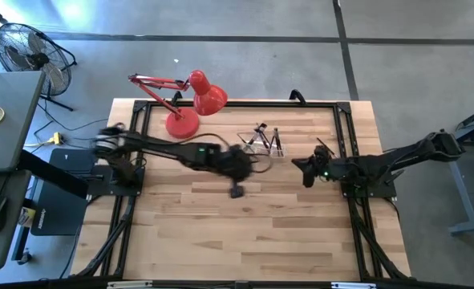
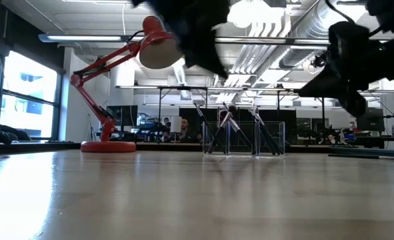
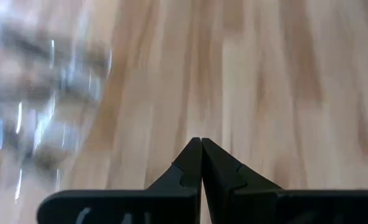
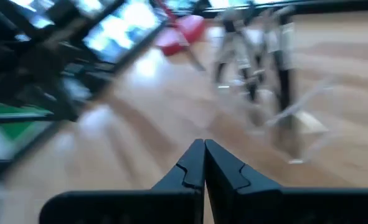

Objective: Put items in baskets/containers
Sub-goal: Put the eyeshadow brush into the transparent organizer

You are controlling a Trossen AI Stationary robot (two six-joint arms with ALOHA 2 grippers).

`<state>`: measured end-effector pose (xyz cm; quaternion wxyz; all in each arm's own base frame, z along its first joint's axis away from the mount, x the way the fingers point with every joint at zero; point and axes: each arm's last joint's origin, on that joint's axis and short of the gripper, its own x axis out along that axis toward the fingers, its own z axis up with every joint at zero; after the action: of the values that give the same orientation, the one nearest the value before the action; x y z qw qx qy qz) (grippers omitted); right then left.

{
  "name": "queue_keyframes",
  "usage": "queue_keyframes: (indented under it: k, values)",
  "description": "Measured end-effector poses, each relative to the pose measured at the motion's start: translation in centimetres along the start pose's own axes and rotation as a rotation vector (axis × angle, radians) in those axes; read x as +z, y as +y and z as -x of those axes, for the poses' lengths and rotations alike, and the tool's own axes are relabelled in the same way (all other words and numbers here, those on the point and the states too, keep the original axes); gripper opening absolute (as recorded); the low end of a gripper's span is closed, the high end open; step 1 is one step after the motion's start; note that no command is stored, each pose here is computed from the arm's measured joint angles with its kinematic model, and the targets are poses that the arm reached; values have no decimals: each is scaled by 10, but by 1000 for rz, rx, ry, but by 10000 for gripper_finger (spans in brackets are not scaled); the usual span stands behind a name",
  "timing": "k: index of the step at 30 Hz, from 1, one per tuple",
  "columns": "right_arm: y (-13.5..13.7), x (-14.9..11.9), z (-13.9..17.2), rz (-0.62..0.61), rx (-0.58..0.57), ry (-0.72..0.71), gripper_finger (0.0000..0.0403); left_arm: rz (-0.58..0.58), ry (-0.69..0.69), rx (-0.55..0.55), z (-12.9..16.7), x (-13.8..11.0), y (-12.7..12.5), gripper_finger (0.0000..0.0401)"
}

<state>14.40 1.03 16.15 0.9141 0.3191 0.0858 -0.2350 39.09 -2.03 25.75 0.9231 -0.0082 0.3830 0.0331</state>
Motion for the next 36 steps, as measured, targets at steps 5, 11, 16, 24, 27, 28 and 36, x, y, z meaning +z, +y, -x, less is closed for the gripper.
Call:
queue_keyframes:
  k: [5, 11, 16, 24, 27, 28, 36]
  values:
    - [18, 29, 3, 130, -249, 63, 1, 47, -45, 13, 20, -42, 6, 0]
    - [35, 76, 2, 196, -595, 257, 0, 83, -34, 37, 33, -79, 11, 0]
    - [31, 113, -8, 148, -894, 499, 0, 83, -31, 44, 36, -87, 12, 0]
    - [-15, 126, -45, 96, -1066, 989, 10, 46, -20, 15, 36, -89, 11, 0]
    - [-38, 121, -50, 89, -1108, 1080, 26, 45, -11, 12, 36, -90, 11, 0]
    - [-45, 119, -50, 80, -1118, 1099, 32, 45, -7, 6, 36, -90, 11, 0]
    - [-88, 98, -47, 9, -1068, 1176, 93, 78, 13, -27, 36, -92, 10, 0]
